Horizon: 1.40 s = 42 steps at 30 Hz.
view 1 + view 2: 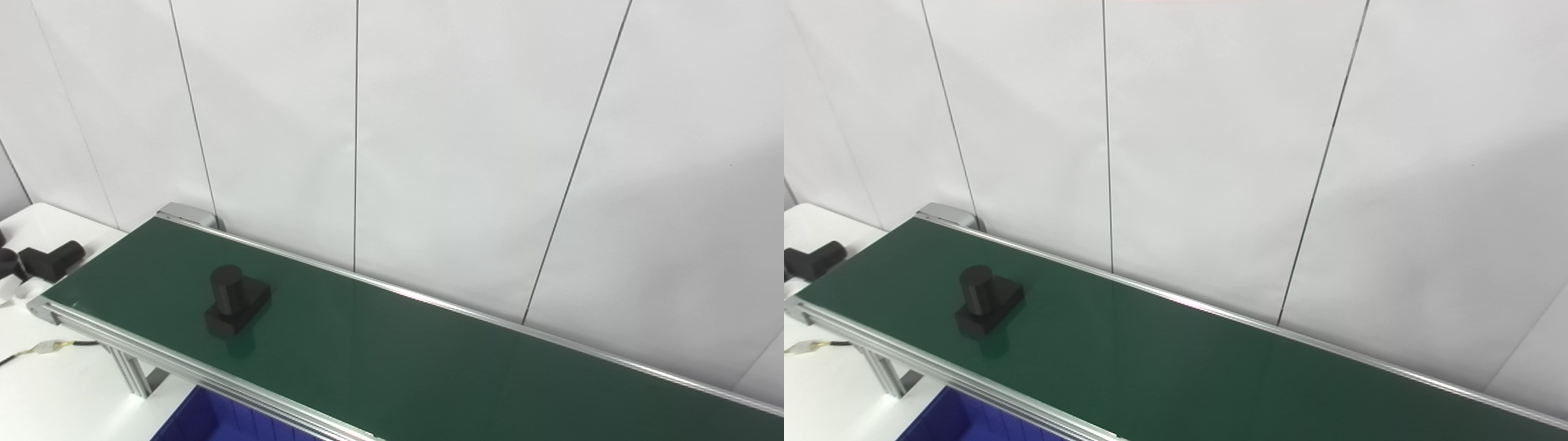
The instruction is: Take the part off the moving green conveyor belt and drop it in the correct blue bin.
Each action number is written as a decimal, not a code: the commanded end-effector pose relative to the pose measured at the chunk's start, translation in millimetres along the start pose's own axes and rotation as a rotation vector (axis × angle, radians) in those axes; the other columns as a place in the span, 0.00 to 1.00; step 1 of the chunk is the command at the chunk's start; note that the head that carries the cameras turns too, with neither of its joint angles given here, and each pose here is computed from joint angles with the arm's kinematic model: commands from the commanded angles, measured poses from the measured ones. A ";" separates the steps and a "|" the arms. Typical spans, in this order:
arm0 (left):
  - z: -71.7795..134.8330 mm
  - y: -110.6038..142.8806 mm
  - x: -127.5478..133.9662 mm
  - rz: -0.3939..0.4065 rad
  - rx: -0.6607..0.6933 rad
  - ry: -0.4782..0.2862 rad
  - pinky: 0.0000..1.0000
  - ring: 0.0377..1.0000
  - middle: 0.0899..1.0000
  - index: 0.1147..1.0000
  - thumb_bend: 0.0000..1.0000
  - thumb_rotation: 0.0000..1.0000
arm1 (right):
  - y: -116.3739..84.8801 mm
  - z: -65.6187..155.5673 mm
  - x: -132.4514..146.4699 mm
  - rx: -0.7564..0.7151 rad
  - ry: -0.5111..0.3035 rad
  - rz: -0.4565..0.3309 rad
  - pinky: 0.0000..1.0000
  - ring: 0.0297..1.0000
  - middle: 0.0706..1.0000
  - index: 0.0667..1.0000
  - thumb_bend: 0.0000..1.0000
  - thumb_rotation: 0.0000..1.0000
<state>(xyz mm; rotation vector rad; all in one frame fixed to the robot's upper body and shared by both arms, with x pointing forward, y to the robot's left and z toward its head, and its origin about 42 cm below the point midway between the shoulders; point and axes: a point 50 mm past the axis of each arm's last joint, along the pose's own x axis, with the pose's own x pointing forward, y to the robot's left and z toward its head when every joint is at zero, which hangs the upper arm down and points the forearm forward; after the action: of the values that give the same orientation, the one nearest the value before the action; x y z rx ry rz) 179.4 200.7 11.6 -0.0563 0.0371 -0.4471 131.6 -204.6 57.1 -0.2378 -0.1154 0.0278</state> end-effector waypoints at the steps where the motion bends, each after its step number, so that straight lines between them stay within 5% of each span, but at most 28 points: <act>1: 10.8 -1.0 9.9 -0.009 0.027 -0.072 0.70 0.72 0.74 0.78 0.94 0.52 | -4.0 19.7 0.5 0.017 -0.110 -0.012 0.60 0.70 0.76 0.79 0.23 0.39; 30: 11.5 -2.6 10.6 -0.009 0.030 -0.074 0.69 0.72 0.75 0.79 0.94 0.52 | -34.7 95.3 6.3 0.003 -0.218 -0.025 0.60 0.74 0.78 0.79 0.23 0.27; 42: 11.1 -1.1 10.6 -0.003 0.025 -0.079 0.70 0.73 0.75 0.78 0.94 0.50 | -42.7 103.5 36.2 -0.064 -0.234 -0.002 0.61 0.76 0.81 0.82 0.29 0.47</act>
<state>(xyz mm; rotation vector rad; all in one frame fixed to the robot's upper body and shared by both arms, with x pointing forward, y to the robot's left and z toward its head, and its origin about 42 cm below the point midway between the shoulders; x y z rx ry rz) 180.1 195.6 12.0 -0.0542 0.0325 -0.4507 153.2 -221.6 162.1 -0.2953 -0.3200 0.0465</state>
